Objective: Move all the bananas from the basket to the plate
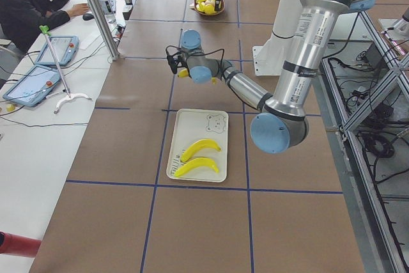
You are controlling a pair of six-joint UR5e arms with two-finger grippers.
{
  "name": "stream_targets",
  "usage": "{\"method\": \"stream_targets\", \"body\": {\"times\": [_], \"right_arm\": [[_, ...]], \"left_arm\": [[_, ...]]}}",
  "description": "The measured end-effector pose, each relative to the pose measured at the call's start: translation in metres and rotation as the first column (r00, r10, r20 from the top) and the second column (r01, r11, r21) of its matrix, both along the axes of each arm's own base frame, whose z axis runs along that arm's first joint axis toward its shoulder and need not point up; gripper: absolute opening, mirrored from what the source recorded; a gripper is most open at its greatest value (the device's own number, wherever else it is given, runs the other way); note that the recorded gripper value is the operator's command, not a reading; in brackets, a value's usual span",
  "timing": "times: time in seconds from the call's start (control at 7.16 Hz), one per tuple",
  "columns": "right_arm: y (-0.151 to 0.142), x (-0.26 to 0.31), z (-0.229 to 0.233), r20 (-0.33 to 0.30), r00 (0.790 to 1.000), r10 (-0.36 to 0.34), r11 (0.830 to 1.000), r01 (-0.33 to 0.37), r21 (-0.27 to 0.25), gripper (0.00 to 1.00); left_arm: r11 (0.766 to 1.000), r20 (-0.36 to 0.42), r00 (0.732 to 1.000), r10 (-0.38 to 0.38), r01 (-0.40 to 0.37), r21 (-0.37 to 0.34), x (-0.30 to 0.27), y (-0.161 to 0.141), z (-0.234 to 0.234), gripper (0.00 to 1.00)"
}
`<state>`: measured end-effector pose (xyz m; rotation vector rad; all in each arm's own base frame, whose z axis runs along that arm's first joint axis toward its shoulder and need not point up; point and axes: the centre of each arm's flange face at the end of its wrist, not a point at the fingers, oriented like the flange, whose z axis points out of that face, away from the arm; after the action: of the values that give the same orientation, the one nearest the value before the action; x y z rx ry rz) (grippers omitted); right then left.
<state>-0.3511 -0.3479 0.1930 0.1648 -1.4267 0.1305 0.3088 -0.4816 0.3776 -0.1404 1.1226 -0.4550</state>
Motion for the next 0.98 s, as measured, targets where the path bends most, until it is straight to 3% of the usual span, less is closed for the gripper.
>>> {"method": "stream_targets", "body": {"times": [0.28, 0.56, 0.7, 0.84, 0.98], "right_arm": [[-0.008, 0.012, 0.019, -0.034, 0.999, 0.024, 1.000, -0.025, -0.014, 1.00], [-0.013, 0.020, 0.034, -0.060, 0.997, 0.040, 0.999, -0.041, -0.025, 1.00], [-0.015, 0.023, 0.036, -0.065, 0.997, 0.046, 0.998, -0.048, -0.027, 1.00], [-0.020, 0.029, 0.038, -0.068, 0.996, 0.057, 0.998, -0.059, -0.030, 1.00], [-0.027, 0.039, 0.043, -0.077, 0.995, 0.067, 0.997, -0.069, -0.034, 1.00]], "left_arm": [[0.999, 0.121, 0.993, 0.009, -0.003, -0.048, -0.033, 0.015, 0.090, 0.00], [0.996, 0.187, 0.982, 0.003, 0.014, -0.086, -0.046, 0.026, 0.135, 0.02], [0.995, 0.207, 0.978, 0.000, 0.021, -0.096, -0.049, 0.029, 0.148, 0.05], [0.995, 0.228, 0.974, -0.007, 0.031, -0.100, -0.051, 0.030, 0.159, 0.19], [0.996, 0.255, 0.967, -0.009, 0.032, -0.085, -0.052, 0.028, 0.171, 0.99]]}}
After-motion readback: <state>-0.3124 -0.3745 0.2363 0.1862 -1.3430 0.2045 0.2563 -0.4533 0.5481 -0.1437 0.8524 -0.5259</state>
